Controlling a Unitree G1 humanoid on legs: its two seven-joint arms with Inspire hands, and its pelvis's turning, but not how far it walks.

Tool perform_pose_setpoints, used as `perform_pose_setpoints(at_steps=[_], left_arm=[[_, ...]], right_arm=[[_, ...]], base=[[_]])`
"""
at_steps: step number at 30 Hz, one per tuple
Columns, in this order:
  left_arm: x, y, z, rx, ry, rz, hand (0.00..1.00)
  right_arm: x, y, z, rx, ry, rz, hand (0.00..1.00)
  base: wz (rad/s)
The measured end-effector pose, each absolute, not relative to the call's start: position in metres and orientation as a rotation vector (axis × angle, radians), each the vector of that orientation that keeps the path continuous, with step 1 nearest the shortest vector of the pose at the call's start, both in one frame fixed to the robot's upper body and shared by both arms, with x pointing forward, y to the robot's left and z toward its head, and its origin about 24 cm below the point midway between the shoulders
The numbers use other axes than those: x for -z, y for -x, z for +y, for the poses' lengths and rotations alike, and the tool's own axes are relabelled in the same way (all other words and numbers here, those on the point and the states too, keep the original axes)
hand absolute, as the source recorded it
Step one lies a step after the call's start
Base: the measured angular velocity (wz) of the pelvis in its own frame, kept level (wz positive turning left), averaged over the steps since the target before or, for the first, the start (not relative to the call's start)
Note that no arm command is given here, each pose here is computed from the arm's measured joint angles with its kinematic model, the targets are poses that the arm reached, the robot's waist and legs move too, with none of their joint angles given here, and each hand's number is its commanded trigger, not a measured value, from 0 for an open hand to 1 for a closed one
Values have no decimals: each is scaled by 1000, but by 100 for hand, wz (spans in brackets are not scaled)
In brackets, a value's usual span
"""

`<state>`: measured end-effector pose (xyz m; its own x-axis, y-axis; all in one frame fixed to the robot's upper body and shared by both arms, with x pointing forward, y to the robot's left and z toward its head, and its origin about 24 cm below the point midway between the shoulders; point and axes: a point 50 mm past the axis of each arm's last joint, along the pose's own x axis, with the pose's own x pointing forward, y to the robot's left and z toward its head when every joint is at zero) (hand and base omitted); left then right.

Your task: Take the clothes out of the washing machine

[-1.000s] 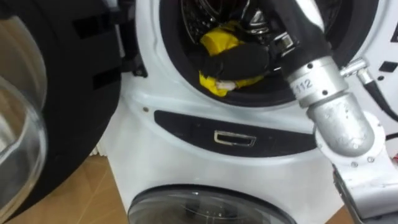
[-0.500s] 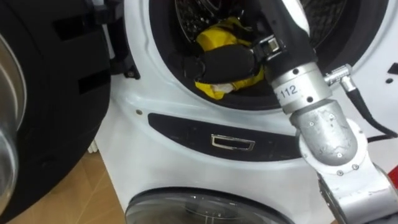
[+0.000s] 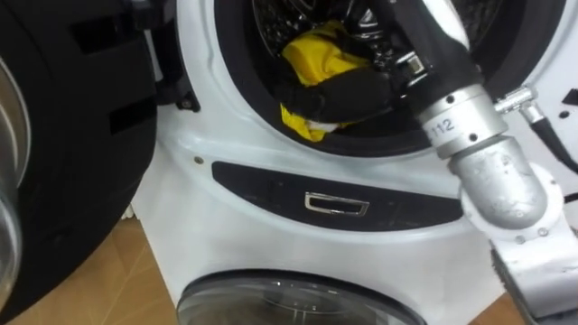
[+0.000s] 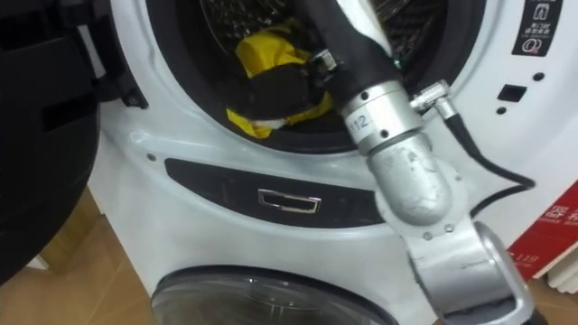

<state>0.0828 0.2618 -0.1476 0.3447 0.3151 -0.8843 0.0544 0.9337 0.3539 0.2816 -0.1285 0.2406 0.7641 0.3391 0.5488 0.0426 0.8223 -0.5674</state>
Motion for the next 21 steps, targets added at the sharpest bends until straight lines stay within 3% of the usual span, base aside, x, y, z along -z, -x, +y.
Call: perform_pose_setpoints(at_steps=[4, 21], left_arm=[[145, -90, 265, -194, -345, 1197, 0], [140, -96, 273, -216, -308, 1178, 0]], right_arm=[[-238, -291, -148, -128, 659, -638, 0], [-235, -295, -162, -239, 781, -536, 0]], base=[[7], [2]])
